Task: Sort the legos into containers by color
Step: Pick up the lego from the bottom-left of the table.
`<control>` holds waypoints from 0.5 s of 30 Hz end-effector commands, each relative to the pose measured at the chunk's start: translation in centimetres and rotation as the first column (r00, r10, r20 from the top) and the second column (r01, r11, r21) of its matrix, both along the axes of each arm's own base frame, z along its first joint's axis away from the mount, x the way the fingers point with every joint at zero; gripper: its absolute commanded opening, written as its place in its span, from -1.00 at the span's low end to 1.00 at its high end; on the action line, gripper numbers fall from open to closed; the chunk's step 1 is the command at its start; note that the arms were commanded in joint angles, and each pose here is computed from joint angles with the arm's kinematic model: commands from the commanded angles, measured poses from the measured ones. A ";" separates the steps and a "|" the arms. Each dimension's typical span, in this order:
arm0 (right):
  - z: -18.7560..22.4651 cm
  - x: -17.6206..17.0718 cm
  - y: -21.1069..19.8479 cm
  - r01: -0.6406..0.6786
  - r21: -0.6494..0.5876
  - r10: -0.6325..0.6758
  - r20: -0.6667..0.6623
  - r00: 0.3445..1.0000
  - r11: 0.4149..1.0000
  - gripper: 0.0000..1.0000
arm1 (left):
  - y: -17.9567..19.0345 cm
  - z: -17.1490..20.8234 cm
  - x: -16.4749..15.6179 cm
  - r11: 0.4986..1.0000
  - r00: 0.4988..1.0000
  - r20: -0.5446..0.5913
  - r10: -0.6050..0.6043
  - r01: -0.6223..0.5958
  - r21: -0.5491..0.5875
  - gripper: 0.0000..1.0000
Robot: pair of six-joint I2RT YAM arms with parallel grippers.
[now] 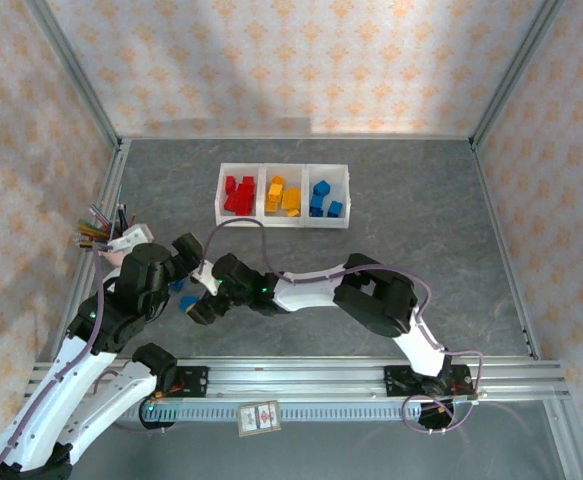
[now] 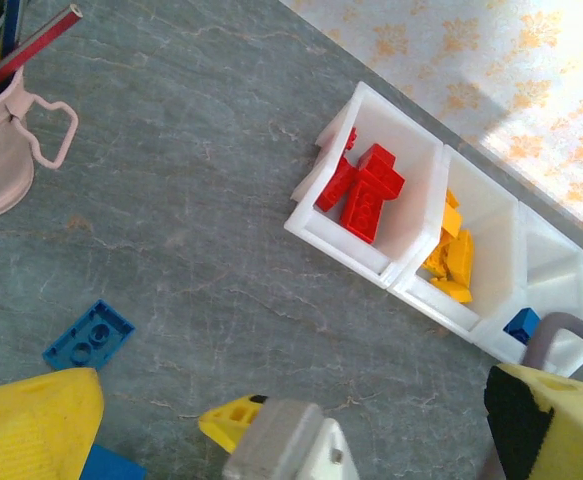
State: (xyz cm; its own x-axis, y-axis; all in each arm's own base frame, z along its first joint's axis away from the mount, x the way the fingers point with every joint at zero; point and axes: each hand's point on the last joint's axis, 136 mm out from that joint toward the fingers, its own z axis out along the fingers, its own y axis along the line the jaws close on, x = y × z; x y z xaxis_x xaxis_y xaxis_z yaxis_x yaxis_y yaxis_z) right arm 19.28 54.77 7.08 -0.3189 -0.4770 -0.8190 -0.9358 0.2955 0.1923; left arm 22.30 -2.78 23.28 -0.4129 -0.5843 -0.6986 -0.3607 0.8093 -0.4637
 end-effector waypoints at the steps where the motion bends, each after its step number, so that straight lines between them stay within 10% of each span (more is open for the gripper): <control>1: -0.3 -0.7 1.8 -0.052 -0.006 0.053 0.040 0.998 0.999 0.75 | 1.2 0.5 -0.5 0.999 0.999 0.000 0.051 -0.051 0.018 0.99; 15: -4.7 0.2 3.1 -0.028 -0.113 0.033 0.042 0.999 0.993 0.43 | 1.2 0.2 -0.4 0.998 0.998 -0.004 0.056 -0.056 0.017 0.98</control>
State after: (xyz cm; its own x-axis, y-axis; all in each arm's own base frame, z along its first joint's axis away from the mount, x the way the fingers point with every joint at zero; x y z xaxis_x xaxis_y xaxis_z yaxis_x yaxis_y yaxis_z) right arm 19.30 58.05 3.86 -0.2643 -0.5404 -0.7988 -0.9546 0.2644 0.1370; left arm 22.21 -2.48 23.20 -0.4027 -0.5936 -0.6968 -0.3783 0.8011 -0.4638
